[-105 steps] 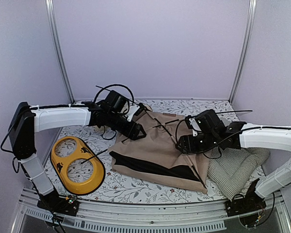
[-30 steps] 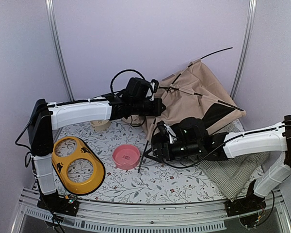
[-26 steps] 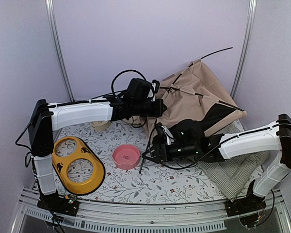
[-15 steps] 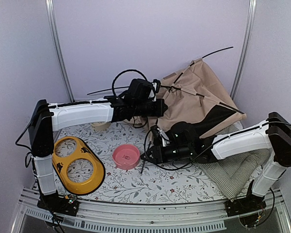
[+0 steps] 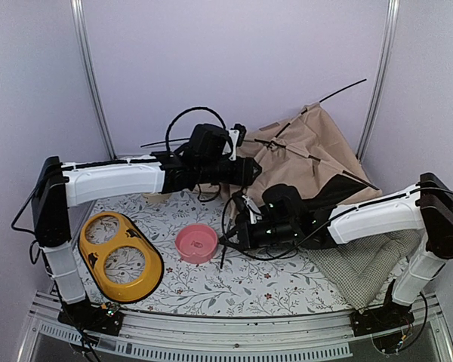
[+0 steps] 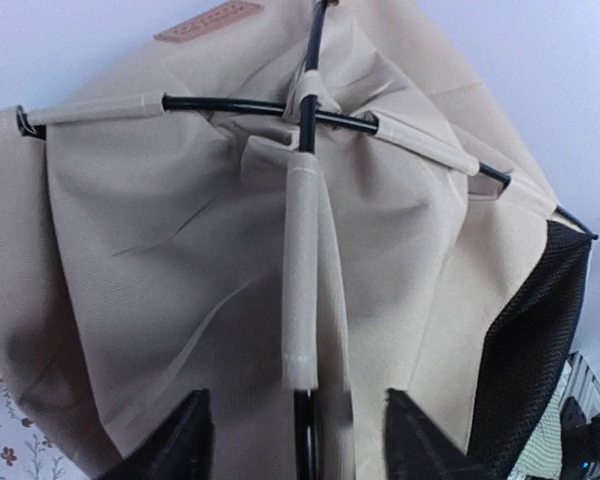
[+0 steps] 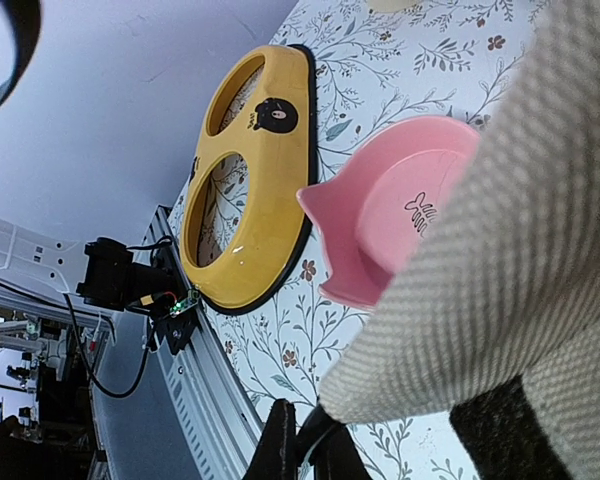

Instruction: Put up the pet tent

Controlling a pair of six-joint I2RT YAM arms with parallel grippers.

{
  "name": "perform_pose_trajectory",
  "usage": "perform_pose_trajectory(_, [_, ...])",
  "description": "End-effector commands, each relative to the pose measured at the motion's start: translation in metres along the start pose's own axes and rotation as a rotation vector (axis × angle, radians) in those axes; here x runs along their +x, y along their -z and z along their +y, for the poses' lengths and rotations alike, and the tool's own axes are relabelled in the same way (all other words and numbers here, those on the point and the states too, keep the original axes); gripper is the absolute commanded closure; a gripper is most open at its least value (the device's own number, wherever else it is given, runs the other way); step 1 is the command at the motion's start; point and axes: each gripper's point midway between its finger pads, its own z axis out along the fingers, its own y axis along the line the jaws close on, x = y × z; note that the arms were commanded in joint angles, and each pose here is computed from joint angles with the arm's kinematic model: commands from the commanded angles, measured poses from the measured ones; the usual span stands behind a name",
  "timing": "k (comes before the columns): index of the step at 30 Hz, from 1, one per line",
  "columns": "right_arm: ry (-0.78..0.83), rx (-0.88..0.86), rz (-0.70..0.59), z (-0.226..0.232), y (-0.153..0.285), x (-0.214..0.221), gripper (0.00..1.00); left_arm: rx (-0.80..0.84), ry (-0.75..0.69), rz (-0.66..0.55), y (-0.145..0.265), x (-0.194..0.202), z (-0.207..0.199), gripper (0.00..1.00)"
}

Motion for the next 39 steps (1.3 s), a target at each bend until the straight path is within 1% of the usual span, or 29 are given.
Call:
perform_pose_trajectory(1, [0.118,-0.063,-0.074,0.031,0.006,-0.033,1.00,0.078,-0.074,-0.106,0.048,-0.033,-0.020,0.27])
perform_pose_trajectory(3, [0.132,-0.065,-0.088,0.034,0.009,-0.042,1.00,0.083,-0.092,-0.121,0.064,-0.034,-0.019,0.17])
perform_pose_trajectory(6, [0.135,-0.072,-0.106,0.032,0.015,-0.056,1.00,0.085,-0.109,-0.153,0.092,-0.035,-0.015,0.10])
perform_pose_trajectory(9, [0.133,-0.097,-0.117,0.032,0.021,-0.071,1.00,0.075,-0.108,-0.203,0.121,-0.036,-0.004,0.08])
perform_pose_trajectory(14, [0.151,-0.147,-0.131,0.045,0.029,-0.093,1.00,0.038,-0.084,-0.287,0.161,-0.017,0.026,0.08])
perform_pose_trajectory(19, [0.160,-0.190,-0.147,0.059,0.034,-0.112,1.00,0.003,-0.056,-0.358,0.183,0.012,0.054,0.08])
perform_pose_trajectory(20, [0.170,-0.213,-0.169,0.071,0.039,-0.123,1.00,0.001,-0.050,-0.372,0.186,0.018,0.059,0.09])
perform_pose_trajectory(24, [0.172,-0.255,-0.203,0.090,0.044,-0.142,1.00,0.025,-0.043,-0.409,0.190,0.046,0.070,0.11])
perform_pose_trajectory(30, [0.158,-0.310,-0.244,0.109,0.050,-0.159,1.00,0.136,-0.054,-0.457,0.190,0.075,0.064,0.14])
perform_pose_trajectory(32, [0.148,-0.319,-0.255,0.112,0.051,-0.164,1.00,0.177,-0.064,-0.495,0.189,0.074,0.057,0.14])
perform_pose_trajectory(33, [0.146,-0.324,-0.257,0.113,0.051,-0.165,1.00,0.185,-0.073,-0.486,0.184,0.078,0.055,0.15])
perform_pose_trajectory(34, [0.141,-0.327,-0.262,0.114,0.052,-0.166,1.00,0.214,-0.079,-0.511,0.183,0.074,0.048,0.15])
perform_pose_trajectory(39, [0.130,-0.344,-0.284,0.120,0.056,-0.173,1.00,0.272,-0.096,-0.529,0.162,0.074,0.028,0.18])
